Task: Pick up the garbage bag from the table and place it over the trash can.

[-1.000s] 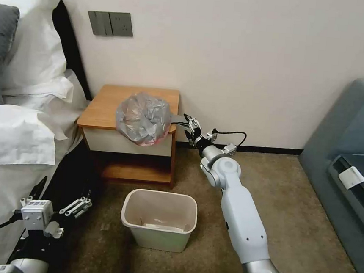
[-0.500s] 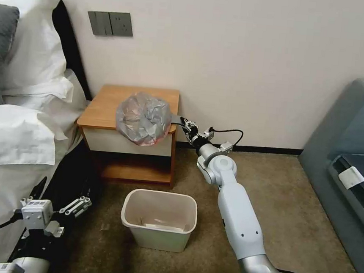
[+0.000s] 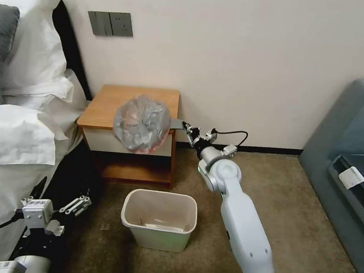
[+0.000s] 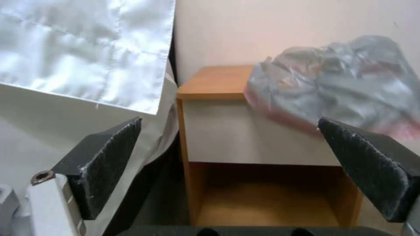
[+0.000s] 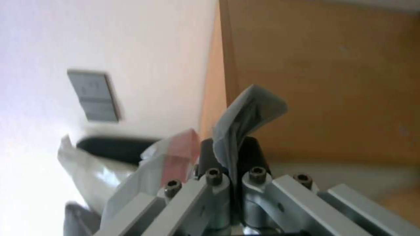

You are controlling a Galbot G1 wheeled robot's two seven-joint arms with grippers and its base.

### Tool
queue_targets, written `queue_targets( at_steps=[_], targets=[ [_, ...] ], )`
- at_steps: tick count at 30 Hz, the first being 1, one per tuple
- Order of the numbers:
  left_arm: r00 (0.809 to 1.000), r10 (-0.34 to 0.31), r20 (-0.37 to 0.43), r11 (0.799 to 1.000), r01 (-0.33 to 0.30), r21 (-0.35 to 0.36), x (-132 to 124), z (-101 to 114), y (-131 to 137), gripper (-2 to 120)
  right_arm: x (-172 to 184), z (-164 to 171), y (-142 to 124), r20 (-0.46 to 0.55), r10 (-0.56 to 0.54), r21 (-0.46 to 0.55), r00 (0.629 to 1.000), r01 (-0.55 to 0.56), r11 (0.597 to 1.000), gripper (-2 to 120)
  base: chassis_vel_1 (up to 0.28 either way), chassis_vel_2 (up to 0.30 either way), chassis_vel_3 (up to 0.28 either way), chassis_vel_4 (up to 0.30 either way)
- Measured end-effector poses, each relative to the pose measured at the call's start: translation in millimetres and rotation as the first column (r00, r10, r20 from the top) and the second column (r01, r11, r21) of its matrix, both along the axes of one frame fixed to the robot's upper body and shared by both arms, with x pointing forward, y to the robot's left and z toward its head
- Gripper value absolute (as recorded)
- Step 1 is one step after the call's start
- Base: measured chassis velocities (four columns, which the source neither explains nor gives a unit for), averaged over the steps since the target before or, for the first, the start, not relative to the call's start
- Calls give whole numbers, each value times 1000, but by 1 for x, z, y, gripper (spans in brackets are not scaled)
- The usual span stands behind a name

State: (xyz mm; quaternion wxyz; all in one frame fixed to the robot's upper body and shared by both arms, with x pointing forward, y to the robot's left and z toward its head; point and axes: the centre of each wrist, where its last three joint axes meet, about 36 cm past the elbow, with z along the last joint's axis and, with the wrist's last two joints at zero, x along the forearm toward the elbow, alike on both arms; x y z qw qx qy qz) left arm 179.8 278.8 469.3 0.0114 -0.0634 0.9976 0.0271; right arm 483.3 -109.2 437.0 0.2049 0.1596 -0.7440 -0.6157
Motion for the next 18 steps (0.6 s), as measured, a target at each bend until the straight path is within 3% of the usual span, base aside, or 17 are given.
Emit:
queue_targets(
  at_steps=[9,14,18],
  targets=[
    [1000,-9,18,1000,9,-9,8,-1,1,100,-93,30,13,-12,62,34,998,-62,998,0,0,0,0,0],
    [1000,-8,29,1000,8,-11,11,0,2,100,-116,11,17,-60,93,-59,994,-96,994,0,0,0,0,0],
    [999,-7,31,1000,7,-11,11,1,2,100,-122,10,20,-86,96,-75,992,-103,992,0,0,0,0,0]
  ],
)
